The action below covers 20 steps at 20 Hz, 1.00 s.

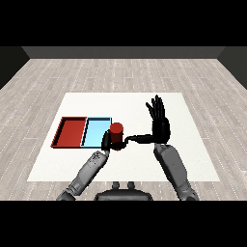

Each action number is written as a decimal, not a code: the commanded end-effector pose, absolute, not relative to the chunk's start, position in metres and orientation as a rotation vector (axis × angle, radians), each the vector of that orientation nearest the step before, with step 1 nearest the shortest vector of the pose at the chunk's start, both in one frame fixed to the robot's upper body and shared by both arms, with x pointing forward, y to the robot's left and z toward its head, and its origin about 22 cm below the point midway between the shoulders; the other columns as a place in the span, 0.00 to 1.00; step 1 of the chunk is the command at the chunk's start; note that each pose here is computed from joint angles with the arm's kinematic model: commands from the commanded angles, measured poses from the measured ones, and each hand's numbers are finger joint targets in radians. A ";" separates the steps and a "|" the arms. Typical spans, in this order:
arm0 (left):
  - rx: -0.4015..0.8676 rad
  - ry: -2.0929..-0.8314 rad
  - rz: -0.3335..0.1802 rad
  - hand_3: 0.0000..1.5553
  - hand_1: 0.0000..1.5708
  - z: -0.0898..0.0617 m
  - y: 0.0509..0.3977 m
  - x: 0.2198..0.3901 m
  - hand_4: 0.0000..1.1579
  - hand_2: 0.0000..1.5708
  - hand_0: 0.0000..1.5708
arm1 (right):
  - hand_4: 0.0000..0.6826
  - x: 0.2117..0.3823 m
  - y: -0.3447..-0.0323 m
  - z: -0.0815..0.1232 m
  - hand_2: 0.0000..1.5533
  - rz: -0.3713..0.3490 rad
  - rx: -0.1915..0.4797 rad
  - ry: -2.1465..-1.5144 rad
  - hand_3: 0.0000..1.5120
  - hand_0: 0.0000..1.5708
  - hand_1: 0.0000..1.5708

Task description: Pick the red can and put it in the red box

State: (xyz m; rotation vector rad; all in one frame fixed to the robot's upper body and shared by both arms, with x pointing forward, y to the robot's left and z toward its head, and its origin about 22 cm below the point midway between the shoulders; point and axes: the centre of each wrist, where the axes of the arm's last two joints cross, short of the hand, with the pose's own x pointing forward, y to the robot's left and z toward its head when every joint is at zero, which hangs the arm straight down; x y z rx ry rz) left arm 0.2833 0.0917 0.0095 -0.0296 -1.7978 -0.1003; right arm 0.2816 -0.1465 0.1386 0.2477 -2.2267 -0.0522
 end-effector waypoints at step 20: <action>0.521 -1.763 -0.184 0.90 1.00 0.071 0.243 0.338 0.97 0.98 1.00 | 0.00 0.255 -0.257 0.012 0.00 -0.129 -0.026 -1.966 0.00 0.00 0.00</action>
